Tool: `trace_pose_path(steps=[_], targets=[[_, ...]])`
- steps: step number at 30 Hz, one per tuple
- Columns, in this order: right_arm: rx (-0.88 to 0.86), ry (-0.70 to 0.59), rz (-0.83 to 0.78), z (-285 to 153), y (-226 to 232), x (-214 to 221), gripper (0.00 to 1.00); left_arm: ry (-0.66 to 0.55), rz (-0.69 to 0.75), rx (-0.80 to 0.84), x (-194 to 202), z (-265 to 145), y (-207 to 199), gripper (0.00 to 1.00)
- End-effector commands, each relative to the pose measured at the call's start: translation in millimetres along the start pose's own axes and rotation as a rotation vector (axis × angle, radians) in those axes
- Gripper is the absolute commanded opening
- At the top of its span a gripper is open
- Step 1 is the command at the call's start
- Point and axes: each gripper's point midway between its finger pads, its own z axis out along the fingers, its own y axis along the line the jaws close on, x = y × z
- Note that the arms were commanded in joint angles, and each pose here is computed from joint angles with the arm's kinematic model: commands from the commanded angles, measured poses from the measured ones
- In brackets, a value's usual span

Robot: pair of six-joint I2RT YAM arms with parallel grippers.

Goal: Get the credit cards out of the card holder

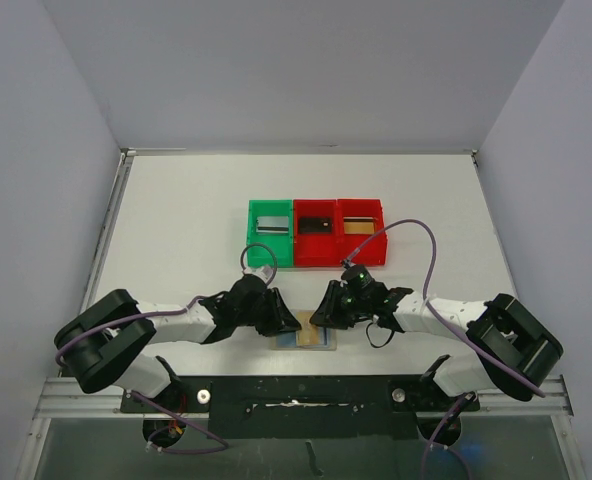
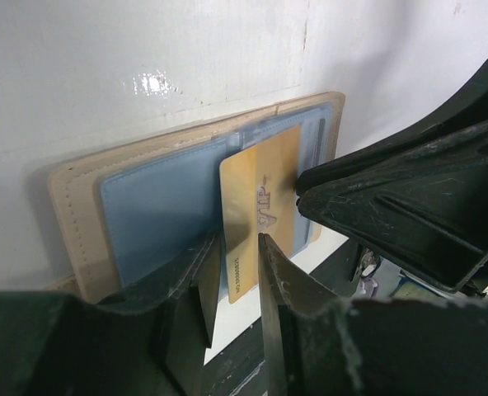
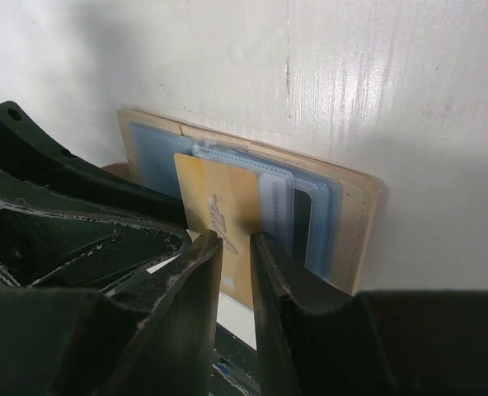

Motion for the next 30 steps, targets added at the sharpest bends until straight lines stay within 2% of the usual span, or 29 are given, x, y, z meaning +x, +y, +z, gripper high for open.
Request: trace_pose_path(steps=[1, 4, 10, 13, 21, 30], targets=[[0.089, 0.023, -0.002, 4, -24, 11, 0.24, -0.005, -0.022, 0.047, 0, 4, -5, 0.24], [0.09, 0.025, -0.005, 4, -24, 10, 0.24, -0.005, -0.031, 0.05, 0, 4, -5, 0.22], [0.11, 0.009, -0.005, 3, -27, 8, 0.24, -0.047, -0.044, 0.012, -8, -3, 3, 0.05], [0.111, 0.0, -0.009, 2, -28, 6, 0.24, -0.079, -0.053, 0.0, -14, -10, 8, 0.01], [0.058, 0.008, -0.068, 3, -9, 0, 0.24, -0.088, -0.055, 0.034, -18, -17, 5, 0.0], [-0.143, -0.037, -0.18, -18, 52, -17, 0.28, -0.079, -0.051, 0.04, -18, -15, 3, 0.0]])
